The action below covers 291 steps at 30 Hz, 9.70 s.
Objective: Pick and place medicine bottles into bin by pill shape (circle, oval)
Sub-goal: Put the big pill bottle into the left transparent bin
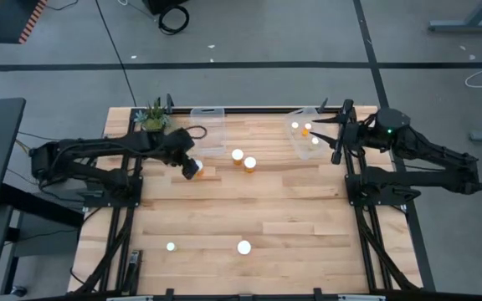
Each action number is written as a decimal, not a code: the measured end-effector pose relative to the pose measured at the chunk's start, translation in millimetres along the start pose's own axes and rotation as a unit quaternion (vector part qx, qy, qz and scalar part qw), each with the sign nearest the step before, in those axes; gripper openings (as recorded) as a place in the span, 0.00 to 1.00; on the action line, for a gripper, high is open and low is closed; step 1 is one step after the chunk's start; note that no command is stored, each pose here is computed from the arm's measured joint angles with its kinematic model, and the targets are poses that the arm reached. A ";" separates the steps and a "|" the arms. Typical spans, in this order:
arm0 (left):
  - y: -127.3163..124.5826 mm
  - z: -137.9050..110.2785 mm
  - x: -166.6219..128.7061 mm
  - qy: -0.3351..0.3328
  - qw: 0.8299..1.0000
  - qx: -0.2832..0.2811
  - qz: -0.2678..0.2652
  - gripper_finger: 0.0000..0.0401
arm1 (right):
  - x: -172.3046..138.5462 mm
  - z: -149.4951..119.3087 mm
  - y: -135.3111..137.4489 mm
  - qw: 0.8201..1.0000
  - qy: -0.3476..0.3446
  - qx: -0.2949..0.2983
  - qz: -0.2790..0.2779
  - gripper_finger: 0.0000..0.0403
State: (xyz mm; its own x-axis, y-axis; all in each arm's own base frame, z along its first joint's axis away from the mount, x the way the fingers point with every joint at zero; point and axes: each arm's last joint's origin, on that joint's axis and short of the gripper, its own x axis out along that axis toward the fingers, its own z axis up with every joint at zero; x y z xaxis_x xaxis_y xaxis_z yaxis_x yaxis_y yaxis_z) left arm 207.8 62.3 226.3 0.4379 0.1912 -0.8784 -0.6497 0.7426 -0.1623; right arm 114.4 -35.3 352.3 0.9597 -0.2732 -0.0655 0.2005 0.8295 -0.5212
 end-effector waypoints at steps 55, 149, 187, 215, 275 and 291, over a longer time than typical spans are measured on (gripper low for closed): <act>-14.7 8.5 94.0 0.136 0.987 0.018 0.078 0.66 | 3.0 -5.8 -4.3 0.999 0.001 0.020 0.027 0.40; 86.2 187.2 133.3 0.105 0.984 -0.034 0.137 0.65 | 12.9 -6.2 -5.5 1.000 0.001 0.013 0.027 0.40; -62.2 180.8 82.9 0.145 0.946 0.284 0.062 0.70 | 13.0 -6.3 -5.4 1.000 0.001 0.013 0.027 0.40; -86.7 153.1 146.3 0.219 0.901 0.371 0.048 0.74 | 14.7 -6.9 -5.2 0.999 0.004 0.014 0.029 0.40; -27.2 227.6 40.6 0.187 0.944 0.224 0.153 0.52 | 14.8 -7.1 -5.1 0.999 0.005 0.016 0.029 0.40; 0.7 228.0 45.0 0.202 0.950 0.165 0.172 0.51 | 11.6 -17.3 -18.8 0.998 0.036 0.046 -0.012 0.40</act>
State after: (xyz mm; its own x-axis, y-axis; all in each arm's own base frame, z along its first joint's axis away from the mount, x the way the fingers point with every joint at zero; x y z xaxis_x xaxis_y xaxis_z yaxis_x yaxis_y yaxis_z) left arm 368.7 217.8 289.2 -0.0827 0.2468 -0.9655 -0.4514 0.8545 0.2571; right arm 118.4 -62.5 346.6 0.9386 -0.3244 -0.1174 0.2430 0.8633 -0.4424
